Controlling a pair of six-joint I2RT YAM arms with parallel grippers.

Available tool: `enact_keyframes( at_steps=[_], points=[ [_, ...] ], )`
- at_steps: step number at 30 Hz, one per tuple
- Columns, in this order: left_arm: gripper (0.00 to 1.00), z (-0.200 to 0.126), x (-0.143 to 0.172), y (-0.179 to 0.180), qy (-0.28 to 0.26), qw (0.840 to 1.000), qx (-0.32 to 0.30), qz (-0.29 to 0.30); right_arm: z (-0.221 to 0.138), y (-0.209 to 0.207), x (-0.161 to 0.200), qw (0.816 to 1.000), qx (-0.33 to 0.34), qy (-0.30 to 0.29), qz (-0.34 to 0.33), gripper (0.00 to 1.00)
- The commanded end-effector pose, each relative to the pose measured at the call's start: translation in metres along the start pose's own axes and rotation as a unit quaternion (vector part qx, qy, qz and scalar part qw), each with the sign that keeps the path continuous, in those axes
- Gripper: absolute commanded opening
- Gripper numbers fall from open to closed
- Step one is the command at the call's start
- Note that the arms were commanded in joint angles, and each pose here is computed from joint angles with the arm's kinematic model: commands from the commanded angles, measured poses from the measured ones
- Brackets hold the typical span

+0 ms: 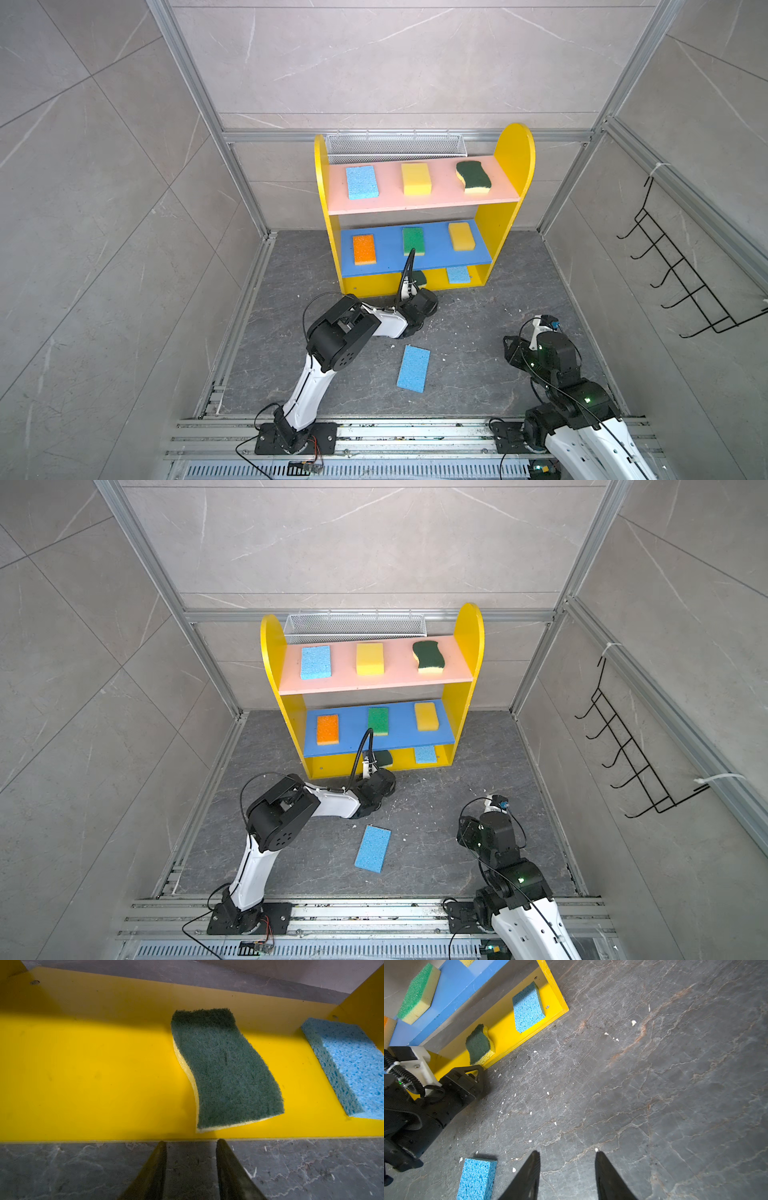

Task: Arrange cleaning sponges on a shelf
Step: Place the cleaning sponge on the shelf, then rotate the shelf at the top-center of the table.

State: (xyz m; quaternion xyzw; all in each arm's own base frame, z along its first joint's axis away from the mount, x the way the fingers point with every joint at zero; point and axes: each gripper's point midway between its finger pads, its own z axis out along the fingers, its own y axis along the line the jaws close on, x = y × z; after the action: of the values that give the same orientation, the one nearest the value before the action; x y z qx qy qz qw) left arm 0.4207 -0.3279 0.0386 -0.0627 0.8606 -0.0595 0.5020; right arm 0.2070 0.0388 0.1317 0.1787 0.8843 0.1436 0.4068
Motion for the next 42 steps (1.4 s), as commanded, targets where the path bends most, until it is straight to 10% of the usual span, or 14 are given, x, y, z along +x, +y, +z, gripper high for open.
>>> enact_keyframes(
  at_steps=[1, 13, 28, 42],
  points=[
    [0.42, 0.0, -0.063, -0.002, -0.087, 0.994, -0.004, -0.071, 0.002, 0.001, 0.004, 1.0, -0.008, 0.003, 0.006, 0.46],
    [0.42, -0.011, -0.07, 0.012, -0.09, 0.994, -0.011, -0.063, 0.003, 0.003, 0.004, 1.0, -0.011, 0.004, 0.005, 0.46],
    [0.47, -0.103, -0.071, 0.024, -0.079, 0.996, 0.018, 0.025, 0.022, 0.027, -0.054, 0.998, 0.014, -0.041, -0.035, 0.53],
    [0.59, -0.166, -0.043, 0.09, 0.053, 0.994, 0.016, 0.092, 0.07, 0.037, -0.093, 0.992, 0.075, -0.055, -0.083, 0.6]
  ],
)
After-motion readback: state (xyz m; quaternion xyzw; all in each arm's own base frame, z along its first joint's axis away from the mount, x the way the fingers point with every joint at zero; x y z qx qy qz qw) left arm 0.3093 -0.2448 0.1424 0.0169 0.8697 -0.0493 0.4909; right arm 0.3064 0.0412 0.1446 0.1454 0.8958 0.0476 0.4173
